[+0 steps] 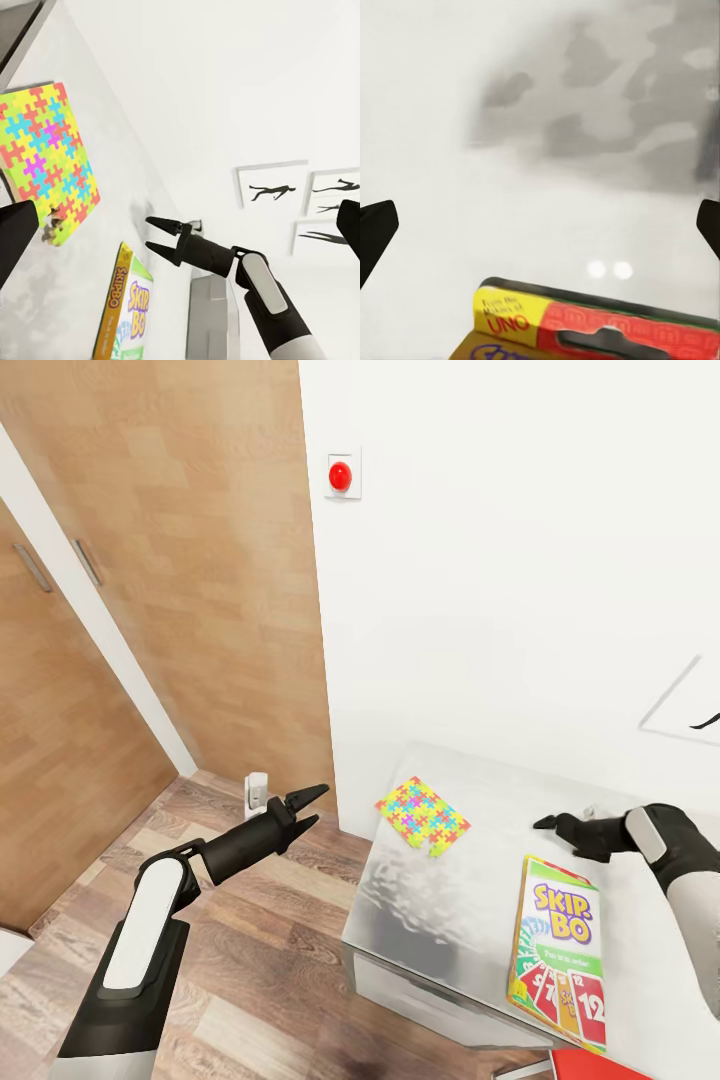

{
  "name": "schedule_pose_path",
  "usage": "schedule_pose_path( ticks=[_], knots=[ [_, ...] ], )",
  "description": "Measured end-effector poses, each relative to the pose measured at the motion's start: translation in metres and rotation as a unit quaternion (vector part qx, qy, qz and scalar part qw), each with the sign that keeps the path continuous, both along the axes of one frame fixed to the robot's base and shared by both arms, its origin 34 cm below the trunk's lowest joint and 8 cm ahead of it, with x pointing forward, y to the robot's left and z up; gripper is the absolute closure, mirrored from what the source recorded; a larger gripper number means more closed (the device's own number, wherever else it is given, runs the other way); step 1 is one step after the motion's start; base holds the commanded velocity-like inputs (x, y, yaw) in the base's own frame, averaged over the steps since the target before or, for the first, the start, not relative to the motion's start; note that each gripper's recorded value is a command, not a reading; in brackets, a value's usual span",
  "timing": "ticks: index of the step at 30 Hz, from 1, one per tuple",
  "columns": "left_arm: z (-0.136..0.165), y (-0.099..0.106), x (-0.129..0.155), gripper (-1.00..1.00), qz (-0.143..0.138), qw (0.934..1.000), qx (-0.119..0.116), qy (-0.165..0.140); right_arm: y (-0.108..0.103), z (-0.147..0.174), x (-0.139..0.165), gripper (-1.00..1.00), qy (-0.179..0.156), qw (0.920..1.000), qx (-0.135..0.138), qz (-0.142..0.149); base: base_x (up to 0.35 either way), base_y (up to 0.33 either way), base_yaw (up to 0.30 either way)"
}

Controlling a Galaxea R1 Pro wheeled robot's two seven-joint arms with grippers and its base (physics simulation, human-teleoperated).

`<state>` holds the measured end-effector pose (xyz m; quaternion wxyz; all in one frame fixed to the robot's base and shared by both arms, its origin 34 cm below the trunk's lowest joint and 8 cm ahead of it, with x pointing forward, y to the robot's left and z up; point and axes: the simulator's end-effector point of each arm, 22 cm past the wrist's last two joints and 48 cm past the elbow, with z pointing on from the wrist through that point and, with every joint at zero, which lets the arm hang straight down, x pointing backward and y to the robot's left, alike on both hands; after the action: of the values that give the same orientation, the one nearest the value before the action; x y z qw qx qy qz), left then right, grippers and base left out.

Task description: Put all the toys in the child's room - the three board games (two on the bed and one on the table), the two jigsaw puzzles on the table, and the tennis ball on the table - inside the toy box on the table in the child's room.

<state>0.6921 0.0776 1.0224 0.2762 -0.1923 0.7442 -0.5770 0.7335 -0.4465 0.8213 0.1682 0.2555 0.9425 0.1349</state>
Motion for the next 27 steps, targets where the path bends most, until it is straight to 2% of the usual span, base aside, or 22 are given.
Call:
schedule_pose_path(
  ticks=[7,27],
  knots=[
    [-0.001,0.000,0.000,-1.00,0.001,1.0000,0.001,0.001,0.005,-0.007,-0.005,-1.00,0.013,0.9999,-0.003,0.005,0.001,0.000,0.000],
    [-0.004,0.001,-0.002,-1.00,0.001,1.0000,0.003,0.003,0.007,-0.010,-0.007,-1.00,0.020,0.9998,-0.004,0.007,0.000,0.000,0.000]
  ],
)
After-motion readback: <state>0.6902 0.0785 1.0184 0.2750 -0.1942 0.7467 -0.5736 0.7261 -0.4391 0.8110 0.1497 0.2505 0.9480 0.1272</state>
